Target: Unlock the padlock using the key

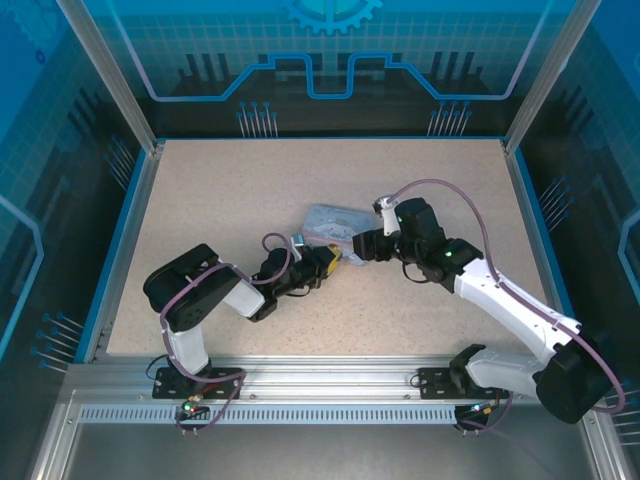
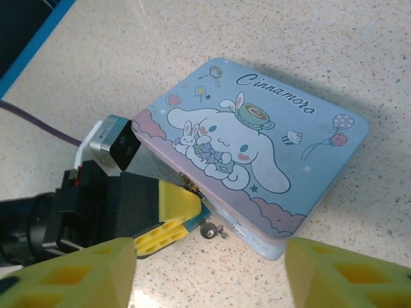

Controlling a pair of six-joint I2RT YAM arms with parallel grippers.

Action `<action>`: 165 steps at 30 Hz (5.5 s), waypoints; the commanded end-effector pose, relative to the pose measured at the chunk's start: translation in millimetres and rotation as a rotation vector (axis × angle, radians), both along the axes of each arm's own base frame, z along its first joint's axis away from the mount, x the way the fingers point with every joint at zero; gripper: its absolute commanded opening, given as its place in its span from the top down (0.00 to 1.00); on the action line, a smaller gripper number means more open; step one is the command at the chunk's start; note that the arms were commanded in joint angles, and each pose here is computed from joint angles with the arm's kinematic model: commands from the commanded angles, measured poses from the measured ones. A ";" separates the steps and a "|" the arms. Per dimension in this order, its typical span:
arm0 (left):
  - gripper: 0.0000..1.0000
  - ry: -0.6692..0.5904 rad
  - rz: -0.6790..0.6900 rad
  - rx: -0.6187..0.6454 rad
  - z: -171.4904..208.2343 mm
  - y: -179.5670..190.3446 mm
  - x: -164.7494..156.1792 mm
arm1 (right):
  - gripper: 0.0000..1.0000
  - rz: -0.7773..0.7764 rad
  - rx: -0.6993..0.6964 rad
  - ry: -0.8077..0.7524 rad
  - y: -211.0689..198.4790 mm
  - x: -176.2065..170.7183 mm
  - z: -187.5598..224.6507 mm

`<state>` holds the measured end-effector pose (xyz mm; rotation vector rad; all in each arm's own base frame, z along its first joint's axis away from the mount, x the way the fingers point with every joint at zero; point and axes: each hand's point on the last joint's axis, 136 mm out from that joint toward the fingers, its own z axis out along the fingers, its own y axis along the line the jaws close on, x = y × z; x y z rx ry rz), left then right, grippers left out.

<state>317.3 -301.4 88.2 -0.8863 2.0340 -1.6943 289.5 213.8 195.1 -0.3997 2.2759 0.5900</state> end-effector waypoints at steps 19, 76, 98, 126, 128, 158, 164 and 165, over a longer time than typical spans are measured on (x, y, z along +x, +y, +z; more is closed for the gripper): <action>1.00 0.005 -0.047 -0.025 39.9 -8.8 5.2 | 0.62 0.333 -0.317 -0.036 36.9 -15.5 -52.9; 1.00 0.023 -0.091 -0.011 39.5 -15.6 5.3 | 0.87 0.363 -0.383 -0.044 58.8 1.2 -77.7; 1.00 0.036 -0.093 0.028 21.2 -12.5 2.8 | 0.46 0.334 -0.181 0.031 42.3 -25.1 -57.9; 0.61 0.077 -0.164 0.185 -52.6 8.5 -27.6 | 0.15 -0.044 0.266 0.282 31.2 -34.0 -96.3; 0.49 0.072 -0.152 0.201 -54.1 15.2 -30.4 | 0.16 -0.046 0.287 0.289 32.8 -34.2 -95.5; 0.01 -0.285 0.028 0.670 91.4 117.5 -42.2 | 0.16 -0.206 0.316 0.284 23.9 41.3 -90.7; 0.01 -0.270 0.018 0.648 85.2 115.0 -45.4 | 0.18 -0.174 0.343 0.250 23.2 83.8 -58.8; 0.01 -0.269 0.018 0.650 84.8 115.3 -46.2 | 0.18 -0.160 0.341 0.252 23.2 81.1 -58.2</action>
